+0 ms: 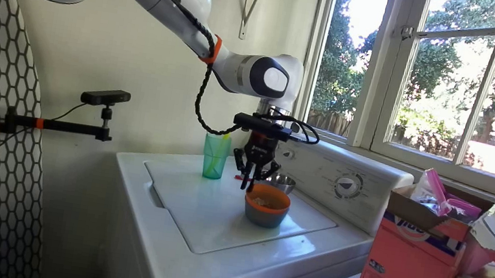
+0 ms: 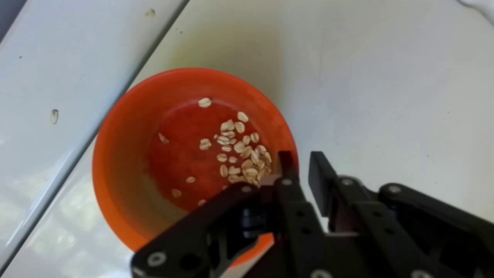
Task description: Unstack the bowls on the counter
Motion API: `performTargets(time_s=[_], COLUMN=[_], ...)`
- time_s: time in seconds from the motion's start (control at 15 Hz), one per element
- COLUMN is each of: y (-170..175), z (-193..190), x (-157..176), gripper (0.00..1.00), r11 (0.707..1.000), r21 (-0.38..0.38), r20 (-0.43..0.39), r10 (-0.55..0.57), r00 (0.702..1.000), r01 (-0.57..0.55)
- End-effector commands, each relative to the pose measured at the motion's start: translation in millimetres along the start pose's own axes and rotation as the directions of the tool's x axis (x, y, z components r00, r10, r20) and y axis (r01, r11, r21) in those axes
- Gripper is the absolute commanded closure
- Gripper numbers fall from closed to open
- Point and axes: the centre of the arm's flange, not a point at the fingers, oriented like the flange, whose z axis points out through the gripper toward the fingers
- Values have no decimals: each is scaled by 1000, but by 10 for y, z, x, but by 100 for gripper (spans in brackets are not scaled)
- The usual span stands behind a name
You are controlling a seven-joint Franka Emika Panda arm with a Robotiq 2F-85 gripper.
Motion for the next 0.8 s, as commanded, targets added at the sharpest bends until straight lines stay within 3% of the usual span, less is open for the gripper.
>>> performTargets(time_s=[0.0, 0.2, 0.73], y=[27, 4, -255], z=[26, -25, -489], x=[44, 19, -215], gripper=[96, 100, 99], r11=[1000, 1000, 976], r21=[14, -6, -198], r20=[-22, -6, 7], r10=[-4, 9, 93], r00=[1000, 1000, 996], r01=[4, -9, -90])
